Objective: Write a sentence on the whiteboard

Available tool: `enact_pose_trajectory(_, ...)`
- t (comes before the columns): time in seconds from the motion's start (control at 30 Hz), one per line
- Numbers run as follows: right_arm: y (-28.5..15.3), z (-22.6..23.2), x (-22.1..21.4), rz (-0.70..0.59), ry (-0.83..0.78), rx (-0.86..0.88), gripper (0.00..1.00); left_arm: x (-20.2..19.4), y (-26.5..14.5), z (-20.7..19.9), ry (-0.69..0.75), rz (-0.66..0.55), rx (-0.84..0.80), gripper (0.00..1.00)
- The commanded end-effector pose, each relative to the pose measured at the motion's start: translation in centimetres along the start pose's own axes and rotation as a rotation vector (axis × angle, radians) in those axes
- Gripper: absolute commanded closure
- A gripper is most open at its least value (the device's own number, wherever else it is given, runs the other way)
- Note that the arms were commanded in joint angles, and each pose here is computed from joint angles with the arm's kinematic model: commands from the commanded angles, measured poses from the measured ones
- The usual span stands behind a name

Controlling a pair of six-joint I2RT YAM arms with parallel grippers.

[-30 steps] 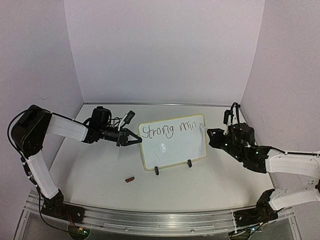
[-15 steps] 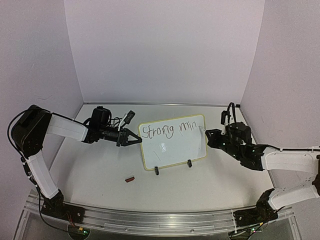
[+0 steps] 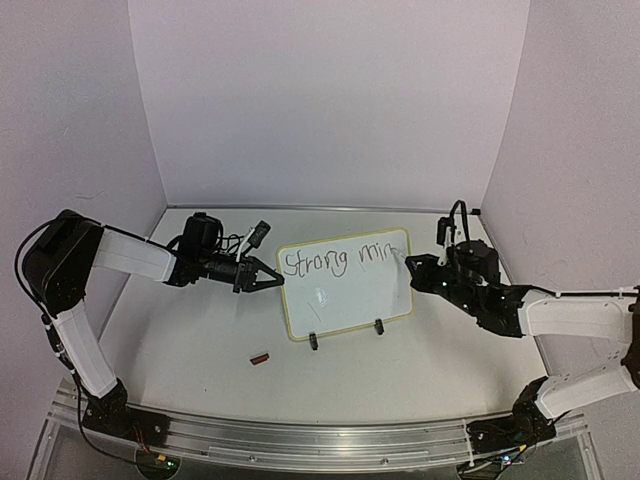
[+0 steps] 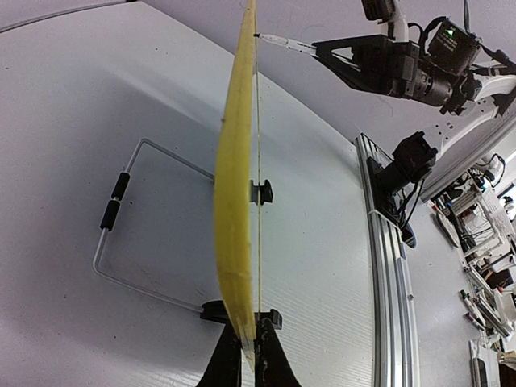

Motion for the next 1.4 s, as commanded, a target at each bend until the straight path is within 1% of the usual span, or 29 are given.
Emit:
enact_pose_trajectory(0.0,-0.5,-0.2,-0.1,-0.011,0.028,0.014,1.0,-0.8,0.5,0.1,0.005,0.042,0.025,1.0)
enact_pose_trajectory(0.2,-1.2,-1.0,-1.2,0.011,0.05,0.001,1.0,-0.9,0.6,0.1,0.004,0.042,0.024,1.0)
enact_pose_trajectory(0.37,-1.2,-1.3,-1.3,0.013,0.049,-0.014,1.0,-0.9,0.5,0.1,0.005,0.042,0.024,1.0)
enact_pose_trajectory(0.93,0.1,0.0,2.5,-0.078,-0.009,-0.049,1.0,-0.9,0.5,0.1,0.005,0.042,0.025,1.0)
enact_pose_trajectory(1.37,1.0,0.7,4.0,-0.105,-0.043,-0.062,1.0,-0.9,0.6,0.1,0.004,0.043,0.025,1.0)
Point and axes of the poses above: each gripper's point midway between its finger pads, its own y axis out along the fingers, its own z axis along the line the jaws close on, x = y × z, the point moved 4 cm from there along -y, back along the fingers, and after that the axes turned 3 degrees about -y, right-handed, at the moved point
